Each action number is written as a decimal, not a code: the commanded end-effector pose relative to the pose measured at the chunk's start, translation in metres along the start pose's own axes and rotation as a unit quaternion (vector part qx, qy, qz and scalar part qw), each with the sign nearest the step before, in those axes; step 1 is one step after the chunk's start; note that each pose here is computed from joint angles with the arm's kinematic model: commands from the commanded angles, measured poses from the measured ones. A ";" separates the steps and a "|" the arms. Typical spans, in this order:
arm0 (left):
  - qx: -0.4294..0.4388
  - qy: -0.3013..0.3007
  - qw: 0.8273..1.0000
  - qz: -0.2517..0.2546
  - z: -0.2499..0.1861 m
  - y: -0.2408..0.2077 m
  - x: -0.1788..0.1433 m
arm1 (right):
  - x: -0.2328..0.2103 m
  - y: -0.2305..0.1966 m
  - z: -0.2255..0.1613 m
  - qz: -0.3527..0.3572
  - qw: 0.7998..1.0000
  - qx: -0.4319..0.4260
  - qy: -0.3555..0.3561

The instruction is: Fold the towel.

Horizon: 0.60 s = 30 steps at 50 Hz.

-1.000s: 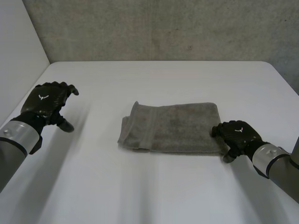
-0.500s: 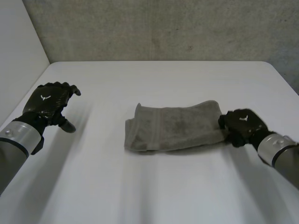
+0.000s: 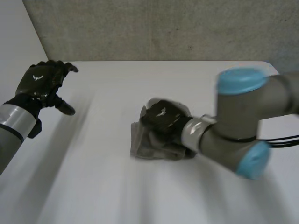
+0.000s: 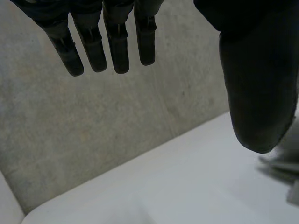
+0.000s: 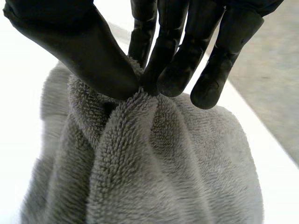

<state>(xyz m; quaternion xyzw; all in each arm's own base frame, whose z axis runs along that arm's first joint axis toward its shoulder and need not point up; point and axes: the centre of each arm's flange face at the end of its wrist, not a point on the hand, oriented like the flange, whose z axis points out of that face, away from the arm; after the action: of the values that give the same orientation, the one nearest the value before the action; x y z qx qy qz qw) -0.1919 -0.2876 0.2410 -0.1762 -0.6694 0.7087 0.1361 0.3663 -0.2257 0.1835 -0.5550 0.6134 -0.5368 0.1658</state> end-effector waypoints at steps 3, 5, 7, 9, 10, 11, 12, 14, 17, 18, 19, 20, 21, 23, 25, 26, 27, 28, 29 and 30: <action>0.026 0.028 0.998 -0.057 0.011 -0.017 0.015 | -0.028 0.010 0.025 0.004 1.000 -0.003 0.006; 0.028 0.034 0.997 -0.064 0.015 -0.017 0.018 | -0.023 0.000 0.014 0.043 0.999 0.007 0.021; 0.028 0.042 0.996 -0.071 0.018 -0.017 0.022 | -0.021 -0.007 0.005 0.065 0.997 0.013 0.027; 0.033 0.059 0.994 -0.086 0.026 -0.021 0.033 | -0.006 -0.014 -0.014 0.101 0.993 0.023 0.049; 0.033 0.063 0.993 -0.093 0.030 -0.022 0.038 | 0.010 -0.011 -0.023 0.122 0.990 0.024 0.073; 0.033 0.063 0.993 -0.093 0.030 -0.022 0.038 | 0.010 -0.011 -0.023 0.122 0.990 0.024 0.073; 0.032 0.066 0.992 -0.099 0.033 -0.021 0.042 | 0.024 -0.006 -0.034 0.141 0.985 0.021 0.095; 0.026 0.072 0.991 -0.108 0.036 -0.019 0.050 | 0.035 -0.003 -0.044 0.160 0.980 0.019 0.113; 0.004 0.088 0.988 -0.125 0.038 -0.011 0.069 | 0.055 0.009 -0.060 0.204 0.968 0.008 0.147; -0.008 0.099 0.986 -0.132 0.039 -0.007 0.080 | 0.064 0.020 -0.066 0.230 0.960 -0.002 0.163; -0.008 0.099 0.986 -0.132 0.039 -0.007 0.080 | 0.064 0.020 -0.066 0.230 0.959 -0.002 0.163; -0.021 0.108 0.984 -0.139 0.040 -0.002 0.091 | 0.074 0.031 -0.071 0.254 0.951 -0.012 0.179; -0.034 0.120 0.982 -0.144 0.039 0.002 0.103 | 0.082 0.040 -0.075 0.276 0.942 -0.018 0.190; -0.048 0.129 0.979 -0.150 0.039 0.007 0.114 | 0.088 0.048 -0.078 0.291 0.935 -0.024 0.199; -0.061 0.139 0.976 -0.155 0.038 0.013 0.126 | 0.092 0.054 -0.080 0.305 0.930 -0.027 0.205; -0.076 0.145 0.973 -0.161 0.038 0.019 0.136 | 0.096 0.057 -0.082 0.314 0.925 -0.028 0.210; -0.076 0.145 0.973 -0.161 0.038 0.019 0.136 | 0.096 0.057 -0.082 0.314 0.925 -0.028 0.210; -0.090 0.148 0.971 -0.167 0.038 0.025 0.145 | 0.099 0.059 -0.083 0.320 0.923 -0.027 0.214; -0.103 0.149 0.968 -0.171 0.039 0.031 0.154 | 0.100 0.061 -0.082 0.325 0.921 -0.025 0.214; -0.103 0.149 0.968 -0.171 0.039 0.031 0.154 | 0.100 0.061 -0.082 0.325 0.921 -0.025 0.214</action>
<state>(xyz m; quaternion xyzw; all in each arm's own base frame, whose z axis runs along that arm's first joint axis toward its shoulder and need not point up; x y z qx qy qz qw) -0.3203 -0.2707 0.2214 -0.1716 -0.7059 0.6062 0.3236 0.2458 -0.2759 0.2063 -0.2253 0.7851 -0.5490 0.1775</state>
